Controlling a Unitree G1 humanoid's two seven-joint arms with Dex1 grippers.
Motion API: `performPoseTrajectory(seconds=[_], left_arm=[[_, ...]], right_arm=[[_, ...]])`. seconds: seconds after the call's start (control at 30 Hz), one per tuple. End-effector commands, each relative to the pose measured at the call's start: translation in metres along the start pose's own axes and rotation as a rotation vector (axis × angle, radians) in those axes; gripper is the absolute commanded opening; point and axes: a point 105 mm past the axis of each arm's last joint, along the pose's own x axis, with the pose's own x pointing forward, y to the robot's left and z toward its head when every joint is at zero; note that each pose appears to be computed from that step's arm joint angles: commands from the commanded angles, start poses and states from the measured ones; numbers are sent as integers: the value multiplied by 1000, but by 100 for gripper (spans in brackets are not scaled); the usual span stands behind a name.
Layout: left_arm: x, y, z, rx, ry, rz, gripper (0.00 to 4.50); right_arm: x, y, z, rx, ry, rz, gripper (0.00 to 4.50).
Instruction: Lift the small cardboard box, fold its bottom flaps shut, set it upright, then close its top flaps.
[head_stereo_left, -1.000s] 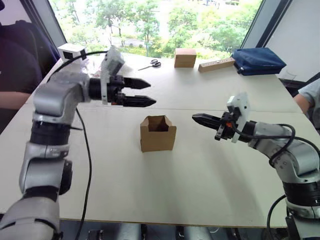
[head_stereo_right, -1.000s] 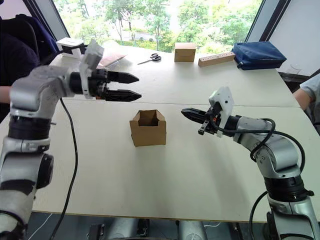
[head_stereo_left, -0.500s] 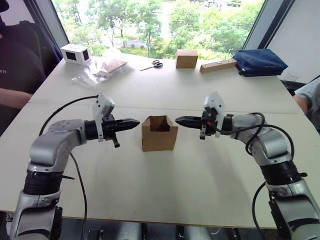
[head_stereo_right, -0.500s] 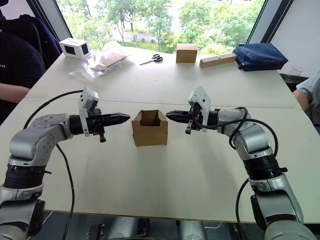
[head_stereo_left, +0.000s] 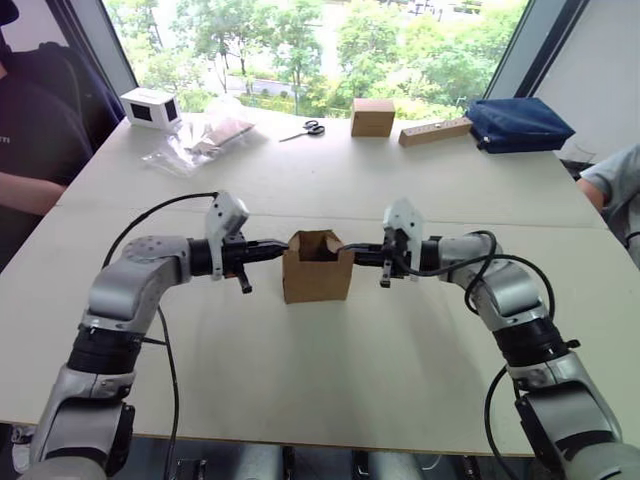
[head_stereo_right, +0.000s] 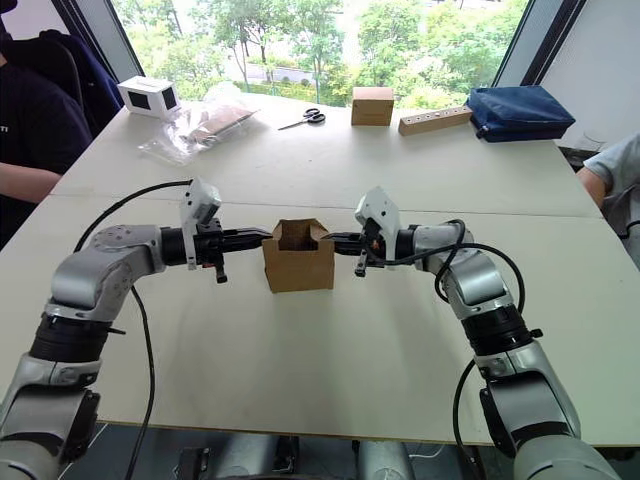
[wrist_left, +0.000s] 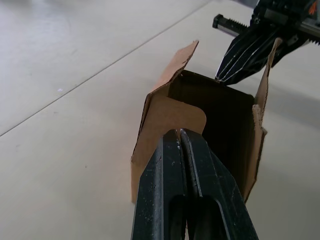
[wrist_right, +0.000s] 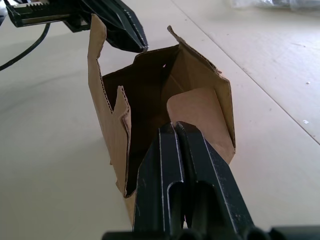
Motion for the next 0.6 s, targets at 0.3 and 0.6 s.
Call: performPoseTrajectory(seconds=[0.3,0.6], left_arm=[[14,2,-7,157,80,-80,5],[17,4,-7,162,69,-78,5]], right_arm=[[6,3,5,-47,19,23,0],[8,-3,5,-47,29,-1,0]])
